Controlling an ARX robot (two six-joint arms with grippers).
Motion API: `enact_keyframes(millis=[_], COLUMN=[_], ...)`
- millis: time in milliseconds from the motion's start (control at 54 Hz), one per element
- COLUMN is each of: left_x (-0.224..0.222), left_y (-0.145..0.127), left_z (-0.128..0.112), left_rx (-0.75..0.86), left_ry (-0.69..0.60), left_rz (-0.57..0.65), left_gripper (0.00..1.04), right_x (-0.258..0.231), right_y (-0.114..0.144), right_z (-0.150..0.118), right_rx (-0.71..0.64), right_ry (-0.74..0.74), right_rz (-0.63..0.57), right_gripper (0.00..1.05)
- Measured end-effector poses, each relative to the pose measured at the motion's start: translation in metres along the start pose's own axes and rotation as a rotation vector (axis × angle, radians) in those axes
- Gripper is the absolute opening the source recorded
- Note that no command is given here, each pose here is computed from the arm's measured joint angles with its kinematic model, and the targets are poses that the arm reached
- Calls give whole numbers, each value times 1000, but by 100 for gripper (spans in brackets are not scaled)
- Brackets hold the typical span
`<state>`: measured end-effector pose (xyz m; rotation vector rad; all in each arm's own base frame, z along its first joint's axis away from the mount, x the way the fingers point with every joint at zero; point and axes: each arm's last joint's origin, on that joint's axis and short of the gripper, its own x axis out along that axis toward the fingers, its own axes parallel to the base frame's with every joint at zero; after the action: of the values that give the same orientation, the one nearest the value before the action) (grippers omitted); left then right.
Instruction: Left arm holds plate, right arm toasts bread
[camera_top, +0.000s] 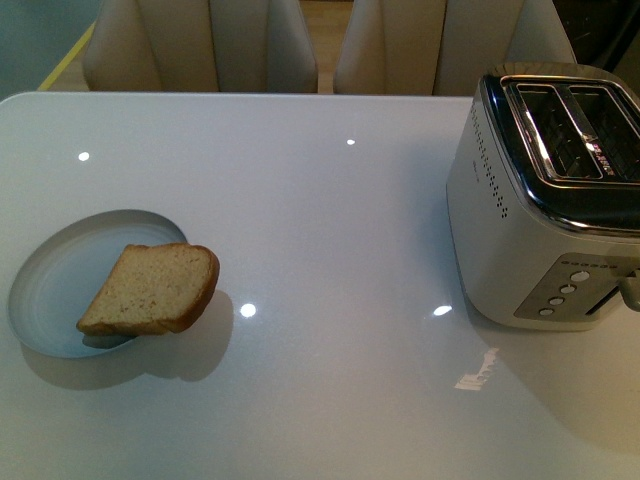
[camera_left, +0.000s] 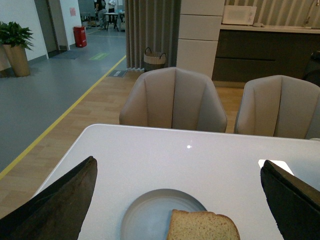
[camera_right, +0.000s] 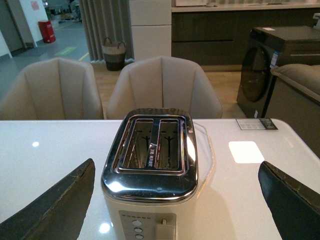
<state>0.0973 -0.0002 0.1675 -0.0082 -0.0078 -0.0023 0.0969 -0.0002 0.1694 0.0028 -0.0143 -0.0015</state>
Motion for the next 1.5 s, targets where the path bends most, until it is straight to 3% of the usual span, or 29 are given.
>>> enact_keyframes(millis=[426, 518, 592, 685, 888, 1166, 1499], left_x=[0, 1, 3, 10, 54, 129, 177], left_y=[0, -1, -2, 0, 23, 45, 59], left_z=[0, 2, -1, -1, 3, -39, -131], left_rx=[-10, -204, -351, -467, -551, -584, -707], left_ry=[10, 388, 613, 669, 608, 668, 892], left_rz=[-1, 22, 66, 88, 143, 192, 330], left_gripper=[98, 98, 97, 98, 97, 98, 98], right_x=[0, 0, 0, 0, 0, 0, 0], right_y=[0, 0, 0, 0, 0, 0, 0], right_z=[0, 0, 0, 0, 0, 0, 0], right_rx=[0, 0, 0, 0, 0, 0, 0], right_ry=[0, 0, 0, 0, 0, 0, 0], right_rz=[0, 0, 0, 0, 0, 0, 0], right_gripper=[96, 96, 96, 96, 96, 96, 96])
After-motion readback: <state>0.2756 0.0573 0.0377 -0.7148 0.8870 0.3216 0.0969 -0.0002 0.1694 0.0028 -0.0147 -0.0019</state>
